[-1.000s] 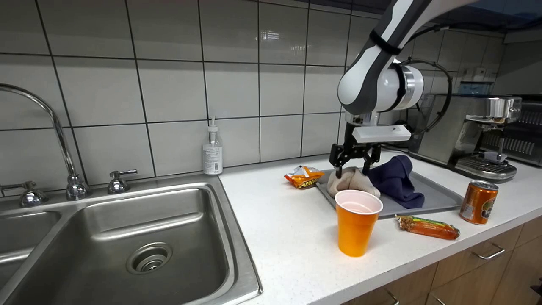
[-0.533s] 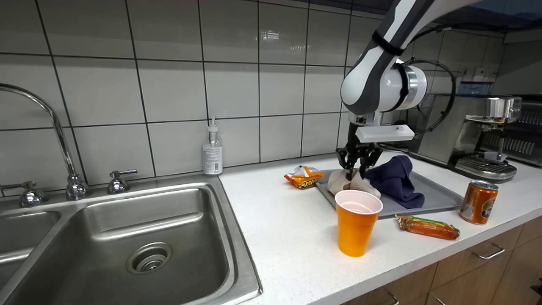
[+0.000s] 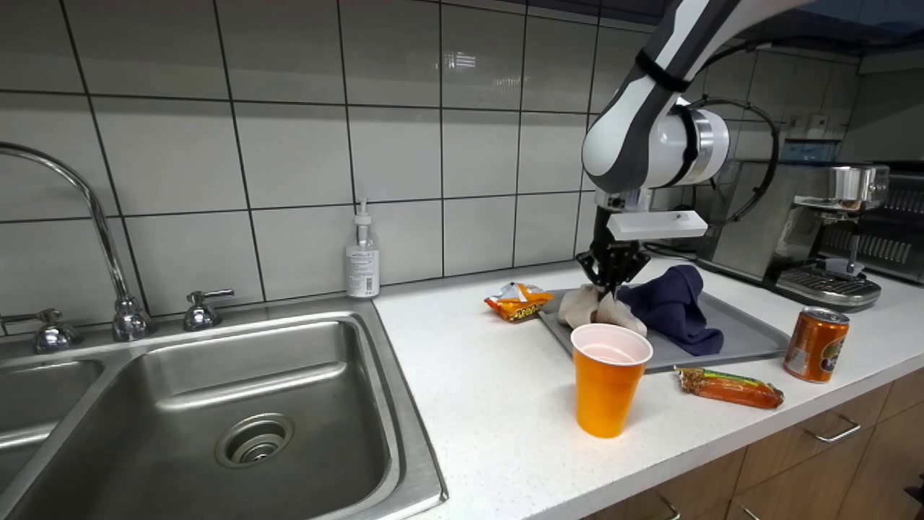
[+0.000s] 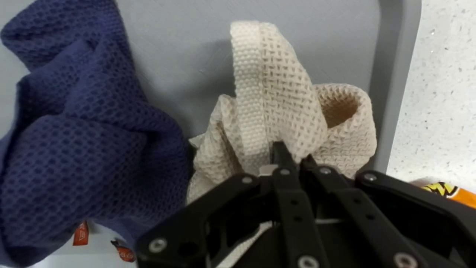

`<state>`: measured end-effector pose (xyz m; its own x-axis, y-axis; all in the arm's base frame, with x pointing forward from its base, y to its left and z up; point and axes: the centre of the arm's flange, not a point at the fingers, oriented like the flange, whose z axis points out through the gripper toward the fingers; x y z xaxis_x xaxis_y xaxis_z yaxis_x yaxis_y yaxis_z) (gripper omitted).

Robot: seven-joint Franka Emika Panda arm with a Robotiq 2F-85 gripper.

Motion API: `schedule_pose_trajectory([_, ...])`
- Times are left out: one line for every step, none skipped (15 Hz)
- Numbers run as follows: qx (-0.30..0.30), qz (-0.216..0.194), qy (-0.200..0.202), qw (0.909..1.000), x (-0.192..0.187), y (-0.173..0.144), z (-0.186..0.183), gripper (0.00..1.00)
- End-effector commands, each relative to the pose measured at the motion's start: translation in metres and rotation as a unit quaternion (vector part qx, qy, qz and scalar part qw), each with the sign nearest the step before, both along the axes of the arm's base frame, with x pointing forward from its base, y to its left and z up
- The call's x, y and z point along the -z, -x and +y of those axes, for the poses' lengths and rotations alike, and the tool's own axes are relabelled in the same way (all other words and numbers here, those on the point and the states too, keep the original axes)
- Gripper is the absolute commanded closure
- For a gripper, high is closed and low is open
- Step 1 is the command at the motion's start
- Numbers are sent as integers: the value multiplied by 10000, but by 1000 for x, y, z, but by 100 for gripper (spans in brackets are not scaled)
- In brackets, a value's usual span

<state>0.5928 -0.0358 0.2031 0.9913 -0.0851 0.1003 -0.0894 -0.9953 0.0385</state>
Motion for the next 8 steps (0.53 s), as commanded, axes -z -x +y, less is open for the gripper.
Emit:
schedule_pose_trajectory([9,-81,-54,10000,-24,5,7,98])
schedule_pose_trajectory([-6,-116,-51,9999,-28,6,9,98])
schedule_pose_trajectory([-25,-147,-48,9999,-32,7,11,98])
schedule_pose_trajectory([-47,-177,-42,9998,-36,8,15,98])
schedule_pose_trajectory([-69,-213,-41,9997,-40,10,18,98])
schedule_pose_trajectory([-100,-255,-40,9996,-46,11,22,98])
schedule_pose_trajectory([-127,-287,-44,9995,-51,13,27,98])
schedule_pose_trajectory([-164,-324,-48,9993,-56,15,32,98])
